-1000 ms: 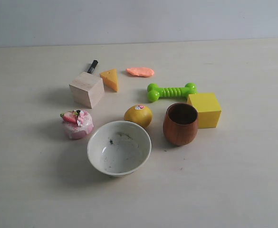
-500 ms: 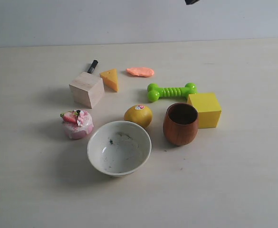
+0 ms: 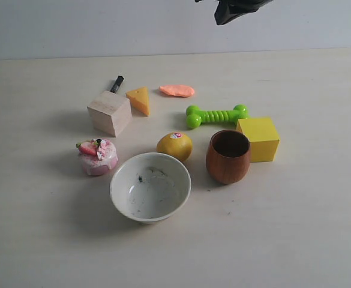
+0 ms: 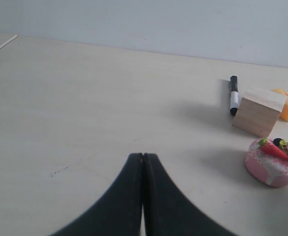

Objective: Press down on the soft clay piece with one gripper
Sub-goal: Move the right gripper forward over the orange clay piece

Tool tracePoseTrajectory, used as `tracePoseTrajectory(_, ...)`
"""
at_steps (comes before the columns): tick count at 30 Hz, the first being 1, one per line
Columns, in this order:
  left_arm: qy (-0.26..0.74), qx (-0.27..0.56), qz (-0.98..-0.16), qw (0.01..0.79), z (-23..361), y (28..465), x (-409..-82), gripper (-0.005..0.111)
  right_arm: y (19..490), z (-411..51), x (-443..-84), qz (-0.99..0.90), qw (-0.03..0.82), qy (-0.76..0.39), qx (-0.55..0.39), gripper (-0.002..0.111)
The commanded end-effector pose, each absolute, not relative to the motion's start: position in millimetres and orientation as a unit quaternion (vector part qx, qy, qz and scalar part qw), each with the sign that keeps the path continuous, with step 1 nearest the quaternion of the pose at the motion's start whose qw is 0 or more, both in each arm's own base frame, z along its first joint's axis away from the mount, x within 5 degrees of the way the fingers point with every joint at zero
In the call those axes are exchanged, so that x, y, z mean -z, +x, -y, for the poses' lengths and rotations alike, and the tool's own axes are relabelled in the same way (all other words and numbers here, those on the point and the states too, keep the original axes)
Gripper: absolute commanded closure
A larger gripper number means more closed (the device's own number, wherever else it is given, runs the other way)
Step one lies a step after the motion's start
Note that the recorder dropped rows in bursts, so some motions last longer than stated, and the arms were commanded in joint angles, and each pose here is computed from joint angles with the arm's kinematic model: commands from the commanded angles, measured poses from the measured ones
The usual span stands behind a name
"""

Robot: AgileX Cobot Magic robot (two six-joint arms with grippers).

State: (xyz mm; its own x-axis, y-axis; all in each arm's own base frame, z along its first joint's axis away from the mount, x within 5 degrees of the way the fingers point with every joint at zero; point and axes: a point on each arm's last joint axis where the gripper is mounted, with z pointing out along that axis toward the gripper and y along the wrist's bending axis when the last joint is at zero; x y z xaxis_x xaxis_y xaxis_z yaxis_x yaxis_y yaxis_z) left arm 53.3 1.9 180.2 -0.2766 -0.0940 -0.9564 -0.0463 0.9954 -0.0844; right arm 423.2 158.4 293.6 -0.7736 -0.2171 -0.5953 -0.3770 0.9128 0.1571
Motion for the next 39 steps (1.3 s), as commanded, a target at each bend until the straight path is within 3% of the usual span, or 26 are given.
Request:
tracePoseTrajectory(1, -0.047, 0.022, -0.795, 0.604, -2, 53, -181, 0.107, 427, -160, -300, -0.921, 0.328, -0.157, -0.141, 0.108)
tracePoseTrajectory(6, -0.047, 0.022, -0.795, 0.604, -2, 53, -181, 0.107, 442, -172, -270, -0.936, 0.269, -0.165, -0.154, 0.108)
tracePoseTrajectory(13, -0.047, 0.022, -0.795, 0.604, -2, 53, -181, 0.107, 465, -202, -209, -0.941, 0.244, -0.199, -0.123, 0.108)
tracePoseTrajectory(17, -0.047, 0.022, -0.795, 0.604, -2, 53, -181, 0.107, 469, -205, -192, -0.945, 0.231, -0.198, -0.123, 0.108)
tracePoseTrajectory(30, -0.047, 0.022, -0.795, 0.604, -2, 53, -181, 0.107, 474, -204, -189, -0.931, 0.256, -0.239, -0.103, 0.108)
tracePoseTrajectory(39, -0.047, 0.022, -0.795, 0.604, -2, 53, -181, 0.107, 492, -162, -191, -0.94, 0.269, -0.173, -0.121, 0.108)
